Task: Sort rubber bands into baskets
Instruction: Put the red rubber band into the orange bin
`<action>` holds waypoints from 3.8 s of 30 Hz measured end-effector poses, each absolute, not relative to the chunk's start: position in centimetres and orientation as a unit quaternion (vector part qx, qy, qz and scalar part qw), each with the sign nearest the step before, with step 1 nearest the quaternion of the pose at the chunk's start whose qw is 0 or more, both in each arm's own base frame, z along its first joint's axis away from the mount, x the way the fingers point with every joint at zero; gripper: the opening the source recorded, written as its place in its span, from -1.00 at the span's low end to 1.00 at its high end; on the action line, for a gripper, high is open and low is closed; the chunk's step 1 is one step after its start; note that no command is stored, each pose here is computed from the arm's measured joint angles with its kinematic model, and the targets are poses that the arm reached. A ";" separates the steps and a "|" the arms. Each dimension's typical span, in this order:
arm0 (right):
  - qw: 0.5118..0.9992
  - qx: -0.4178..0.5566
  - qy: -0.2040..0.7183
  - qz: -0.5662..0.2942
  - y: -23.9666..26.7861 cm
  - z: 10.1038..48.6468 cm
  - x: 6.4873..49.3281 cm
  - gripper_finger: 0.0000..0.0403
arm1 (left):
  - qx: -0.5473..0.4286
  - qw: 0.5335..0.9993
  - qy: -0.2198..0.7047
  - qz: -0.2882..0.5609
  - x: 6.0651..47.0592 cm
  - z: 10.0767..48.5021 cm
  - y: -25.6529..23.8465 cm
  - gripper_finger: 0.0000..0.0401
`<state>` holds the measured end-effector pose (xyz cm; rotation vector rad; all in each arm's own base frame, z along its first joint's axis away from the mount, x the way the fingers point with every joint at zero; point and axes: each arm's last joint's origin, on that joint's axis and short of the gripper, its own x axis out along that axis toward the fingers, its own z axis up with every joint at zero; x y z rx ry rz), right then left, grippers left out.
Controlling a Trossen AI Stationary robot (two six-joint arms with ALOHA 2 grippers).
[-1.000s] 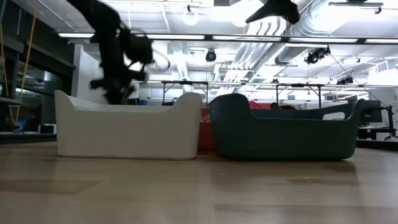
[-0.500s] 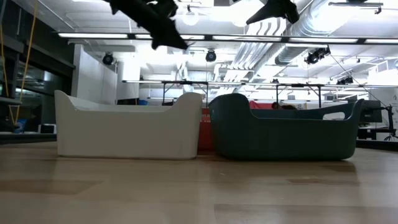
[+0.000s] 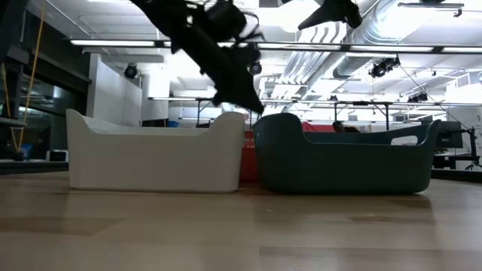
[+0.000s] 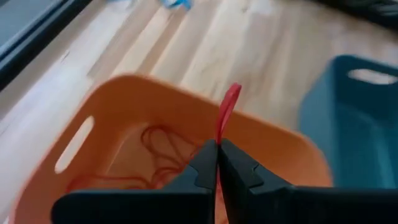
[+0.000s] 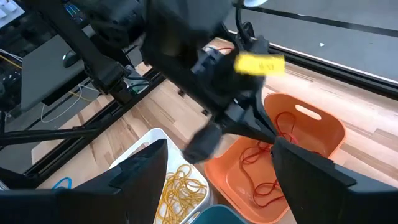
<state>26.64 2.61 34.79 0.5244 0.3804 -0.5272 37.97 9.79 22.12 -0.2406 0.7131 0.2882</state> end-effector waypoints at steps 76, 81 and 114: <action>0.888 0.315 0.177 -0.286 -2.1 34.8 26.9 0.37 | -0.379 0.539 0.667 0.348 16.5 13.5 25.1 -0.04; 0.892 0.303 0.181 -0.283 -2.1 34.8 26.9 0.37 | -0.370 0.539 0.666 0.358 16.5 13.5 25.2 -0.16; 0.901 0.275 0.190 -0.276 -2.1 34.8 26.9 0.37 | -0.292 0.605 0.646 0.363 16.8 18.1 23.8 -1.00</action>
